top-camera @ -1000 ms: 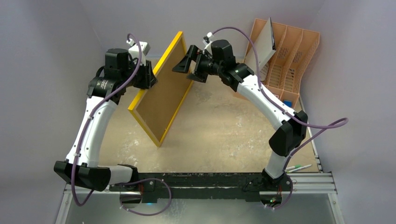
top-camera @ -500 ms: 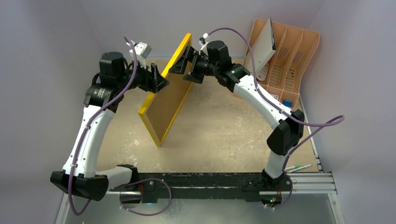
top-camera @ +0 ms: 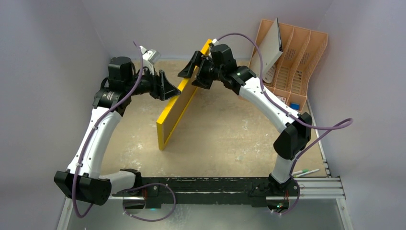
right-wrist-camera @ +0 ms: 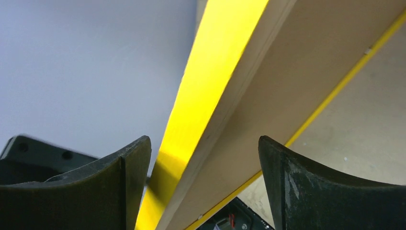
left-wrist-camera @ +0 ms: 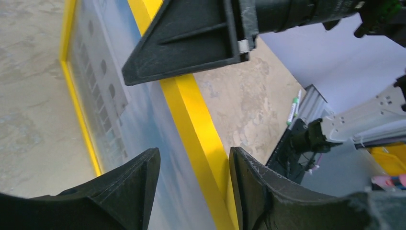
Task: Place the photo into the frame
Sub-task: Turn over the photo frame at the center of the board.
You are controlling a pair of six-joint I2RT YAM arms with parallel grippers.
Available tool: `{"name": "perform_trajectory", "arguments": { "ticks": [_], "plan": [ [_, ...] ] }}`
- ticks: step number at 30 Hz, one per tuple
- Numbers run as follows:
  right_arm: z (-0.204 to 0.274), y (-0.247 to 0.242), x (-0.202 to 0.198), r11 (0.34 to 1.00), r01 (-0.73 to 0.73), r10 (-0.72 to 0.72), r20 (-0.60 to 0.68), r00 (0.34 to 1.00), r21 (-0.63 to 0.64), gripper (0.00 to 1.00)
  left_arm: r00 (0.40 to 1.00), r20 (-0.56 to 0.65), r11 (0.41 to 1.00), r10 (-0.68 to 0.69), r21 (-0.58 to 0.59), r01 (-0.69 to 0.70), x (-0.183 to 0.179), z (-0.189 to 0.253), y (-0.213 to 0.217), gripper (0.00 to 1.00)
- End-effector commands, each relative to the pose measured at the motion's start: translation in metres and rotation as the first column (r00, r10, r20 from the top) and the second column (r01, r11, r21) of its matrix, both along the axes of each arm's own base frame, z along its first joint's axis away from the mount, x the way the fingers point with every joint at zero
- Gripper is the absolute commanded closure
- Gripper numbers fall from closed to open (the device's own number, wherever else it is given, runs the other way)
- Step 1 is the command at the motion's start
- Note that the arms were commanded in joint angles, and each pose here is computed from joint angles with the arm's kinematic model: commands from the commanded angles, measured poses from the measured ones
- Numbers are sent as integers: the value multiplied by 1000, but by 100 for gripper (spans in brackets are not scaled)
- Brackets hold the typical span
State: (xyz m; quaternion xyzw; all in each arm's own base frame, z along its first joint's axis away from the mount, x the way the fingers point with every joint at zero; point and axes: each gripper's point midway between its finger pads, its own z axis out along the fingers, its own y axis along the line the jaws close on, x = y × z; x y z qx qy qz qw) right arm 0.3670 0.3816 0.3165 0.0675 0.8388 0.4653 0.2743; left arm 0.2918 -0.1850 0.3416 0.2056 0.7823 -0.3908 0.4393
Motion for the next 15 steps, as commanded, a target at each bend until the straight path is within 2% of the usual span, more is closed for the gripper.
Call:
{"name": "perform_trajectory", "arguments": {
  "ticks": [1, 4, 8, 11, 15],
  "plan": [
    [10, -33, -5, 990, 112, -112, 6, 994, -84, 20, 986, 29, 977, -164, -135, 167, -14, 16, -23, 43],
    [7, -48, -9, 980, 151, -152, 0, 988, -128, 27, 975, 20, 953, -223, -203, 223, -17, 16, -32, 43],
    [4, -67, -18, 973, 181, -184, -10, 983, -145, 34, 974, 13, 954, -225, -200, 223, -10, 10, -33, 43],
    [0, -77, -23, 979, 156, -159, -15, 987, -131, 41, 982, -12, 968, -186, -173, 182, 1, 0, -31, 43],
    [-12, -93, -28, 992, 92, -93, -5, 996, -86, 49, 997, -60, 992, -56, -117, 49, 26, -19, -21, 43]
  ]
}}
